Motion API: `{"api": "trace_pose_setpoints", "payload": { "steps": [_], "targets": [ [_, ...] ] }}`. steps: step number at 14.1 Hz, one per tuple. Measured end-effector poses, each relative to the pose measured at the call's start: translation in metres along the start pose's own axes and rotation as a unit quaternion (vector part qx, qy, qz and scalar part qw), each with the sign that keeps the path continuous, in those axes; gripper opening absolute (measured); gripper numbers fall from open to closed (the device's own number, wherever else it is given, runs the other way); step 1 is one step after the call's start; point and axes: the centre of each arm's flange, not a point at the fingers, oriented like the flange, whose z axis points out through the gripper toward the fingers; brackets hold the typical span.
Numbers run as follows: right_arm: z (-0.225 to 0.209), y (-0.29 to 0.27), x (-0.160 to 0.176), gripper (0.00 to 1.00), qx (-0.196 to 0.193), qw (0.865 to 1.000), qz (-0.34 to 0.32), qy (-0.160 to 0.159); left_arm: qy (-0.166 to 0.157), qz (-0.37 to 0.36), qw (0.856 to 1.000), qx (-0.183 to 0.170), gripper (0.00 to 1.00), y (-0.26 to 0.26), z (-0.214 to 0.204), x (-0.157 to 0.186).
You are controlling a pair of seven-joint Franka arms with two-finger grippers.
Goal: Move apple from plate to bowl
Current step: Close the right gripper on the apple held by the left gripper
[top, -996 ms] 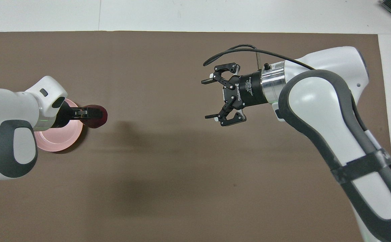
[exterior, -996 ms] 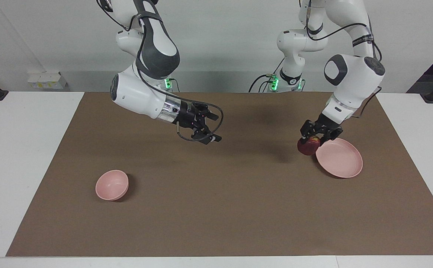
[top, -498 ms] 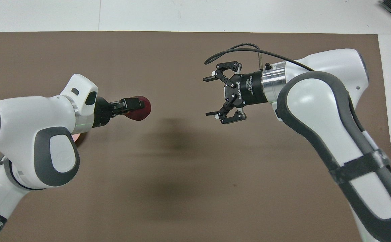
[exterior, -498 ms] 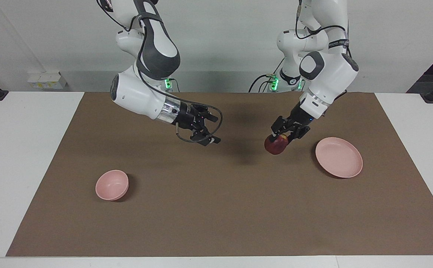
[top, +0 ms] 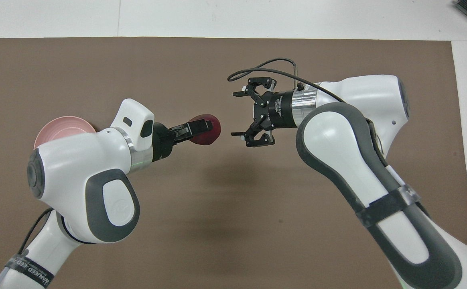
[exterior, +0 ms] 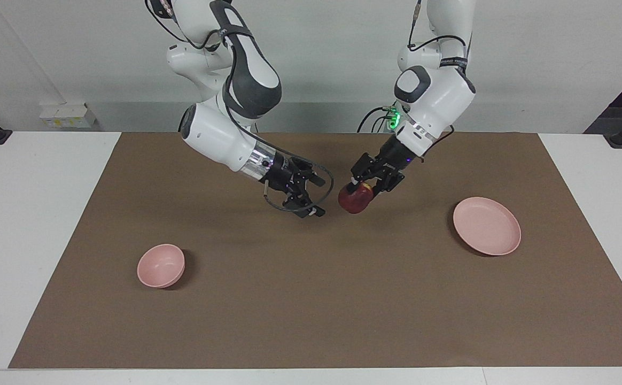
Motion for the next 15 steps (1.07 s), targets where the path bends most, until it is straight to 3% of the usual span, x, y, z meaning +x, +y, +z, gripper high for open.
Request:
{"api": "trace_pose_setpoints", "payload": {
  "steps": [6, 10, 15],
  "targets": [
    [0.012, 0.000, 0.013, 1.00, -0.009, 0.999, -0.034, 0.005, 0.011, -0.008, 1.000, -0.015, 0.78, 0.015, -0.003, 0.007],
    [0.025, 0.007, 0.009, 1.00, -0.020, 0.996, -0.083, 0.004, 0.000, -0.010, 1.000, -0.018, 0.78, 0.019, 0.008, 0.002],
    [0.037, 0.016, -0.004, 1.00, -0.031, 0.995, -0.099, 0.001, -0.003, -0.010, 1.000, -0.019, 0.78, 0.022, 0.020, -0.005]
  ]
}}
